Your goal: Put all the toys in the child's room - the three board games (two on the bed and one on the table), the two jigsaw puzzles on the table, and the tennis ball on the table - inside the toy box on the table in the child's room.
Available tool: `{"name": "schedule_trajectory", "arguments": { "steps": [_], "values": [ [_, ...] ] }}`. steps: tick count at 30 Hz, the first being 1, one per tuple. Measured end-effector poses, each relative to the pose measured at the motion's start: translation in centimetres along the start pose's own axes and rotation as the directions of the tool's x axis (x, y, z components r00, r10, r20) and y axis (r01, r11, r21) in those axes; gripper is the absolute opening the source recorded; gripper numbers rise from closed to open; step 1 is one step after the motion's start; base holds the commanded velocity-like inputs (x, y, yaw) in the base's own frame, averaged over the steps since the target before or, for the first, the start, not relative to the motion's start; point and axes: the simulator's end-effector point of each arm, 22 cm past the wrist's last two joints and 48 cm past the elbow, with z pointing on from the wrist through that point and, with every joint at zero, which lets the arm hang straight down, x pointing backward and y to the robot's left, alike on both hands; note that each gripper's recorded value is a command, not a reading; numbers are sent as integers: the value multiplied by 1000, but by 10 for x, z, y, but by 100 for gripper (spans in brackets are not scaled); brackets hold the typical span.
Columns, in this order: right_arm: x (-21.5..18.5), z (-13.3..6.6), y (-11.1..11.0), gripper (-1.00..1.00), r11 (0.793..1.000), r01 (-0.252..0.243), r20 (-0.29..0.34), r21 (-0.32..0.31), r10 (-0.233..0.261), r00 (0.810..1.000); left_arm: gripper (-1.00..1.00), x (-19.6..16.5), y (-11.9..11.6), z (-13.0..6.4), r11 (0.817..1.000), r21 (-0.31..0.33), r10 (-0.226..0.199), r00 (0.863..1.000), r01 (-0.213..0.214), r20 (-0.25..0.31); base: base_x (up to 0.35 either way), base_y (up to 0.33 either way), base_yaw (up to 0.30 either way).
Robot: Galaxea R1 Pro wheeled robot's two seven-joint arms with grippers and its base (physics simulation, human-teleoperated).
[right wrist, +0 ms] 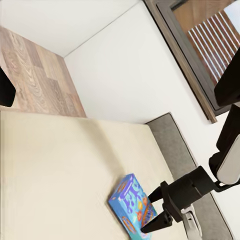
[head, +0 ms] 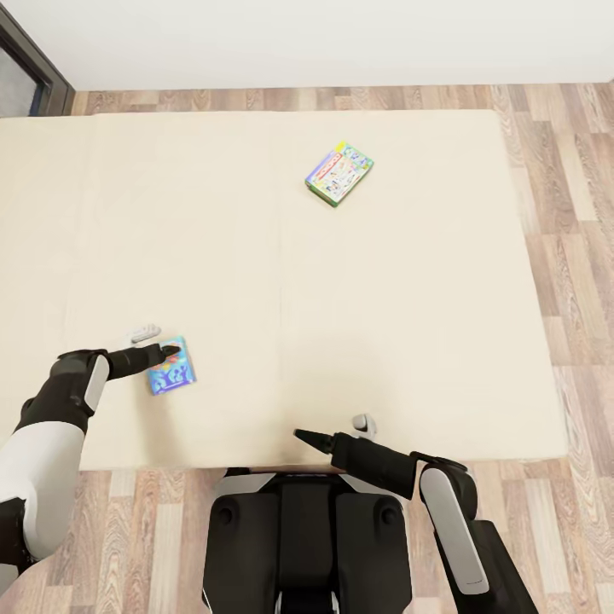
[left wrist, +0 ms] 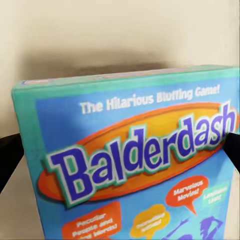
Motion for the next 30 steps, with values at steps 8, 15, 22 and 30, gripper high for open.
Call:
{"name": "schedule_trajectory", "arguments": {
  "steps": [8, 15, 22, 30],
  "values": [
    [0, 0, 0, 100, 1000, 1, 0, 2, -1, 1000, 100, 1, 1, 1, 1000, -7, 11, 1000, -11, -4, 0, -161, 0],
    [0, 0, -1, 100, 1000, 2, 0, 3, -2, 1000, 100, -3, 1, 1, 1000, -5, 19, 1000, -19, 16, 0, -50, 0],
    [0, 0, -1, 100, 1000, 2, 0, 7, -2, 1000, 100, -4, 1, 1, 1000, -5, 22, 1000, -22, 22, 0, -11, 0],
    [0, 1, -1, 100, 1000, 2, 0, 6, -2, 1000, 100, -4, 1, 1, 1000, -5, 22, 1000, -22, 22, -63, -95, 0]
  ]
}}
